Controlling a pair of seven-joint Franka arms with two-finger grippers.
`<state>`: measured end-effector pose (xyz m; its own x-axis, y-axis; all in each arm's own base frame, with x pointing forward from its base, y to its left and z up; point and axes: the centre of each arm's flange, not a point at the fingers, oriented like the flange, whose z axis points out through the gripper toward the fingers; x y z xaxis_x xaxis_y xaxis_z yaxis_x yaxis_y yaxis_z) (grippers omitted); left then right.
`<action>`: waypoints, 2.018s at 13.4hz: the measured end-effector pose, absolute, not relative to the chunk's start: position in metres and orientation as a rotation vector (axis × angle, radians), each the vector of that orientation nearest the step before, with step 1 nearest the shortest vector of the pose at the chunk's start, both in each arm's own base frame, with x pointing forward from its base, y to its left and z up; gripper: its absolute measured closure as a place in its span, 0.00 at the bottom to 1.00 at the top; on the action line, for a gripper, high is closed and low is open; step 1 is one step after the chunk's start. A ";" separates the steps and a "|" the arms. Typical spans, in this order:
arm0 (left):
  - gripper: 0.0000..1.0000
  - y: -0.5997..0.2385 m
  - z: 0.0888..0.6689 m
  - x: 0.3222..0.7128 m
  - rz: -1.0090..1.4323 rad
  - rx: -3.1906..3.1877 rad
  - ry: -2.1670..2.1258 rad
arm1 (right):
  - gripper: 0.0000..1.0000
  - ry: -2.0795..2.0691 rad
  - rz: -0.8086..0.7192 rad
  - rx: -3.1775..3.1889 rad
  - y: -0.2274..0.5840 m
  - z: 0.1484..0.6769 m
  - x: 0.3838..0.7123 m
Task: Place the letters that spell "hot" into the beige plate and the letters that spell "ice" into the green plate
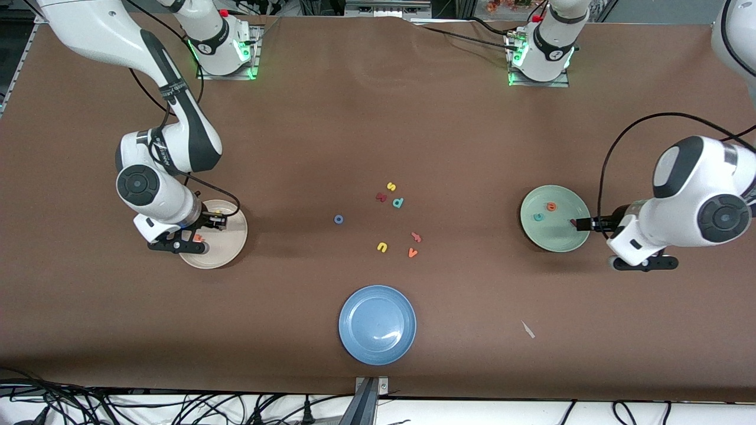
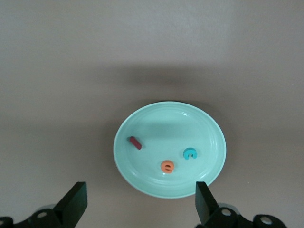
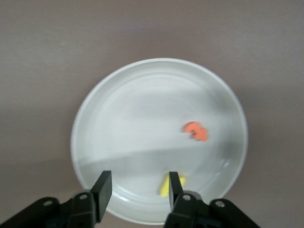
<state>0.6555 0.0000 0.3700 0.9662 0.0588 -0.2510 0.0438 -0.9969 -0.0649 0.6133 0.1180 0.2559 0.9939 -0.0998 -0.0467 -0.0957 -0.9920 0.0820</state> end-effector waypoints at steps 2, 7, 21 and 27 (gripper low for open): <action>0.00 -0.006 0.415 0.651 0.380 -3.027 -0.078 | 0.42 -0.251 -0.049 3.074 0.159 0.259 0.607; 0.00 0.000 0.481 0.620 0.438 -2.926 -0.144 | 0.40 -0.524 0.022 3.081 0.279 0.262 0.589; 0.00 0.031 0.480 0.615 0.506 -2.968 -0.227 | 0.26 -0.826 0.069 3.072 0.411 0.195 0.571; 0.00 0.031 0.479 0.614 0.514 -2.974 -0.191 | 0.26 -0.817 0.052 3.065 0.405 0.176 0.560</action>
